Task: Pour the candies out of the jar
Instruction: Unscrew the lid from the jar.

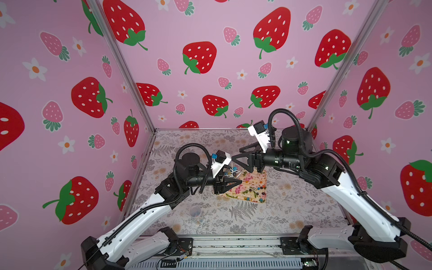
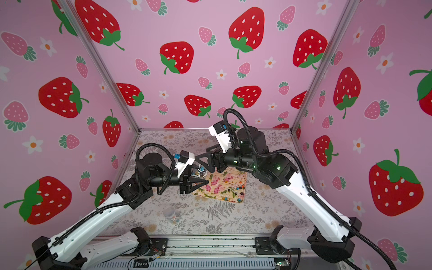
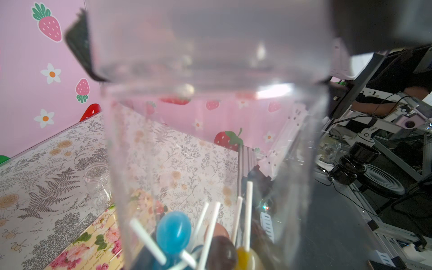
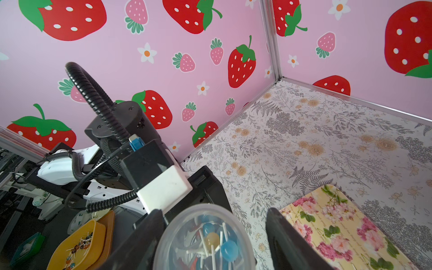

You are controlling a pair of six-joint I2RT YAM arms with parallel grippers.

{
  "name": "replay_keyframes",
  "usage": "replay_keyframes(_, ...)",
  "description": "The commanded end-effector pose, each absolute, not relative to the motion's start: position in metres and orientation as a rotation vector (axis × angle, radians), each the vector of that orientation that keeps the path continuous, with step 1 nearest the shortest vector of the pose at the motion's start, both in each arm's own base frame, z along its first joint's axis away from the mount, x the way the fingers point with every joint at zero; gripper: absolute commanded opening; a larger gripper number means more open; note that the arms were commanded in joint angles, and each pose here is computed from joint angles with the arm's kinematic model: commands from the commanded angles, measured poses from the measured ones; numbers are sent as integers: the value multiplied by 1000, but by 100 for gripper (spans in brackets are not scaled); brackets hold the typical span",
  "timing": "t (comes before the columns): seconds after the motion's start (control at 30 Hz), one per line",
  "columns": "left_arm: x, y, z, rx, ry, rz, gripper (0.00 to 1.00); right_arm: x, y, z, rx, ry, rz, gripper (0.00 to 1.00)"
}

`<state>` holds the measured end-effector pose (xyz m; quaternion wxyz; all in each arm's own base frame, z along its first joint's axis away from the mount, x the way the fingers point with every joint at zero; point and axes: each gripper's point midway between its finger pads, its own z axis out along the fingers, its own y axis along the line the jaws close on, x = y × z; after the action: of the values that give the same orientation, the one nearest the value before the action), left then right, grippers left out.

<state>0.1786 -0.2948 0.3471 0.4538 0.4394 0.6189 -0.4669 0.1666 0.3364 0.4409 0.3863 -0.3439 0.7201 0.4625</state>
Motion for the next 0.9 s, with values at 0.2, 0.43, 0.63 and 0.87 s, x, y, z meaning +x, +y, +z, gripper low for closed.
replay_keyframes(0.2, 173, -294, 362, 1105, 1445, -1149, 45, 162, 338, 445, -949, 1796, 1159, 53)
replay_keyframes(0.43, 166, -293, 369, 1125, 1419, -1179, 45, 158, 332, 464, -1062, 1647, 1164, 47)
replay_keyframes(0.63, 155, -295, 375, 1173, 1394, -1236, 45, 131, 329, 485, -1312, 1356, 1246, 50)
replay_keyframes(0.87, 152, -298, 377, 1207, 1379, -1260, 45, 122, 320, 500, -1449, 1105, 1243, 51)
